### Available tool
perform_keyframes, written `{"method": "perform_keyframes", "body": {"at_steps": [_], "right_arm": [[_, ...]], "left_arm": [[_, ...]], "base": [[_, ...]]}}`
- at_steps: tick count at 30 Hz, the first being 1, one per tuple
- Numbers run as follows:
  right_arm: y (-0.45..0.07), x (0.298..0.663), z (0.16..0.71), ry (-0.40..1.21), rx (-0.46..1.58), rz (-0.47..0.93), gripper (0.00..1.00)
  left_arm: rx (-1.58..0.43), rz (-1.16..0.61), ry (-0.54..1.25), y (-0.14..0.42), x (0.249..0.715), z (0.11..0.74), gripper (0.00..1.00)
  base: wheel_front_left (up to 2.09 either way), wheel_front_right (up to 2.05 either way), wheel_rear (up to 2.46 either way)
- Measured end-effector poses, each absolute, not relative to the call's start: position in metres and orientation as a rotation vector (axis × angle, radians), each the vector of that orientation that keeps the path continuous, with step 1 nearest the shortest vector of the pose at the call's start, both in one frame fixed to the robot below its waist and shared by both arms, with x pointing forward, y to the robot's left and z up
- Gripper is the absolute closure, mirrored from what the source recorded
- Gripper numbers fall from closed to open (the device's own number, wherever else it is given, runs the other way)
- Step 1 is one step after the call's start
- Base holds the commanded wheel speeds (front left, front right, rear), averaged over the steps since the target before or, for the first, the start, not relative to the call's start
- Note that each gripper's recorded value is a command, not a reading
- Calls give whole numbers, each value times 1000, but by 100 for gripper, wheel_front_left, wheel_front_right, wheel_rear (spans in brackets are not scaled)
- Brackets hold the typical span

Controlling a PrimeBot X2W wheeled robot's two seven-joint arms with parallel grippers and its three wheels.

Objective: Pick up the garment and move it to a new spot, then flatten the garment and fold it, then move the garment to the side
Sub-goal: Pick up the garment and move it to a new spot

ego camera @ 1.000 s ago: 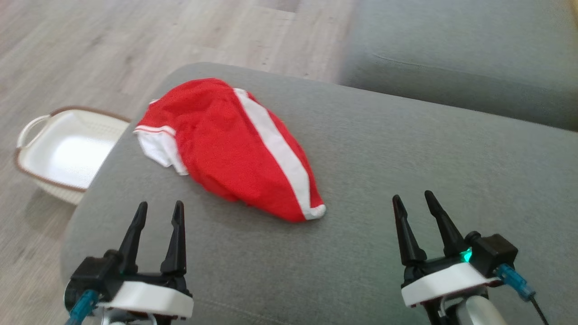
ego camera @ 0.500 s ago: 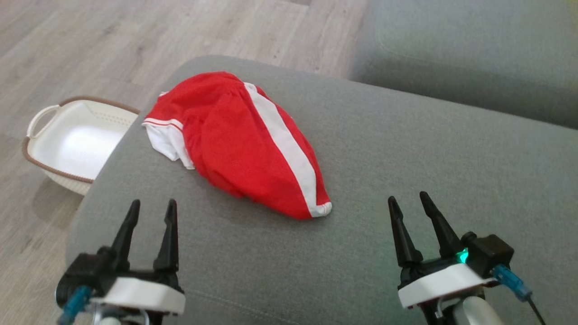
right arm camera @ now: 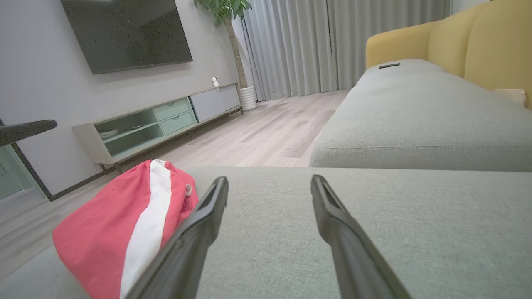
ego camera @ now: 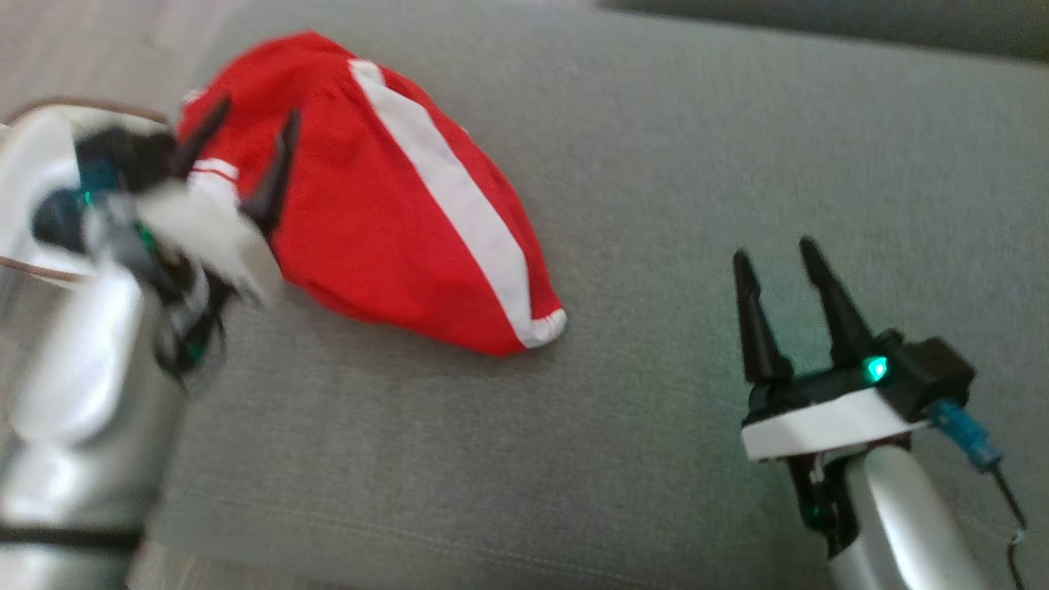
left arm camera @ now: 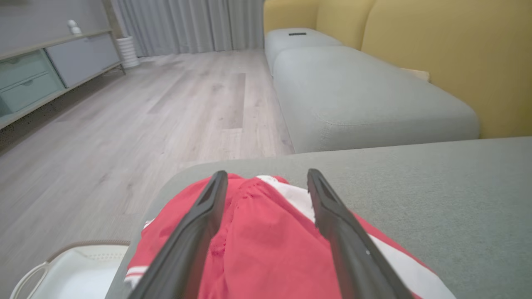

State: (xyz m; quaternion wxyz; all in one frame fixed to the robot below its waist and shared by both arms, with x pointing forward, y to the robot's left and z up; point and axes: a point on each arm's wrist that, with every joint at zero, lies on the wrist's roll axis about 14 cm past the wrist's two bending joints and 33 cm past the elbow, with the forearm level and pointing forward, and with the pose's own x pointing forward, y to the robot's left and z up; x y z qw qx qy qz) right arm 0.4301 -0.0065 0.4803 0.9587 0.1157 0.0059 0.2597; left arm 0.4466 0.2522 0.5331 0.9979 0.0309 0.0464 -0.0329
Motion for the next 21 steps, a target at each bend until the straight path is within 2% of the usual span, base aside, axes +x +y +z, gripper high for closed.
{"method": "perform_keyframes", "body": {"at_steps": [6,13,21], "right_arm": [[-30,452,466,23,248,451,0],[-52,464,448,50,241,388,0],[-72,463,428,95,228,336,0]], "left_arm": [[144,-134,313,255,503,509,0],[179,-221,510,233,528,459,0],[190,-264,640,221,542,417,0]], "base": [[0,0,0],[0,0,0],[0,0,0]]}}
